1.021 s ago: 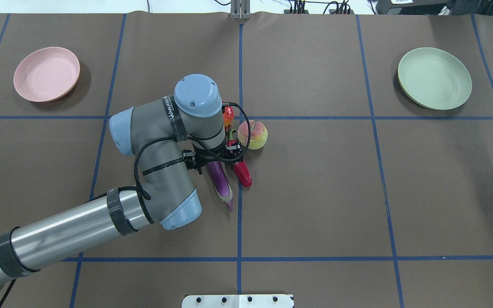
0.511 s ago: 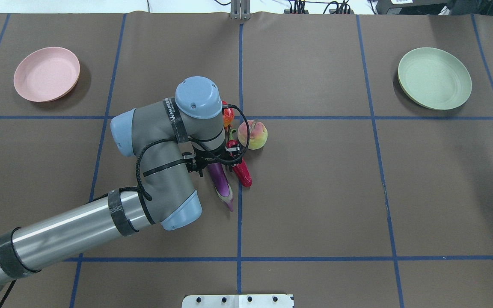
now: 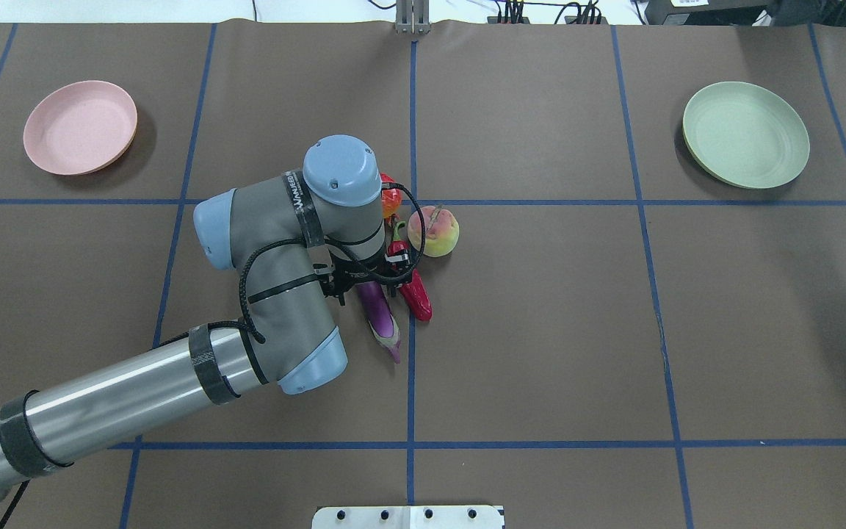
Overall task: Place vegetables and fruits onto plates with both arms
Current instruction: 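Lower the left gripper over the purple eggplant and close on it, then carry the eggplant with the left gripper onto the pink plate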
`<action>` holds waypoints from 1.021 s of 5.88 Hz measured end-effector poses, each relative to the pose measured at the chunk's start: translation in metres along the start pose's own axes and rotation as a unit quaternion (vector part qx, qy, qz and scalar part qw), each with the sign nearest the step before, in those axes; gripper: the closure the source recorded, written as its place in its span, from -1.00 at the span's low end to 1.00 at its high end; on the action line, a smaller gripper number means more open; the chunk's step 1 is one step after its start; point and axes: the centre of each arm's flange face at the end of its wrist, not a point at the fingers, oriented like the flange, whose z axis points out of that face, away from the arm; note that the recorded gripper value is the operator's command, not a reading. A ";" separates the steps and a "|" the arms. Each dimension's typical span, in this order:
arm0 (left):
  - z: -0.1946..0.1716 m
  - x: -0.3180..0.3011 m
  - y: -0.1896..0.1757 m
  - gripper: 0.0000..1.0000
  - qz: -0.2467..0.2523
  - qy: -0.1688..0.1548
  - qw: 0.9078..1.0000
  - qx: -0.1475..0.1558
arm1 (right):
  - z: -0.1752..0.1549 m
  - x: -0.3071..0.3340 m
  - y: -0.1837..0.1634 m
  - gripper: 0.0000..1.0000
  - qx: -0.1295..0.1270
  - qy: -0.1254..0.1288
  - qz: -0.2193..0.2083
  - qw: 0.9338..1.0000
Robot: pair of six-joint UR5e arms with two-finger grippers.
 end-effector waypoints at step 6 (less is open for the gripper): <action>-0.030 -0.012 0.000 1.00 -0.034 0.008 0.999 0.009 | 0.001 -0.003 0.000 -1.00 -0.001 -0.002 -0.002 1.000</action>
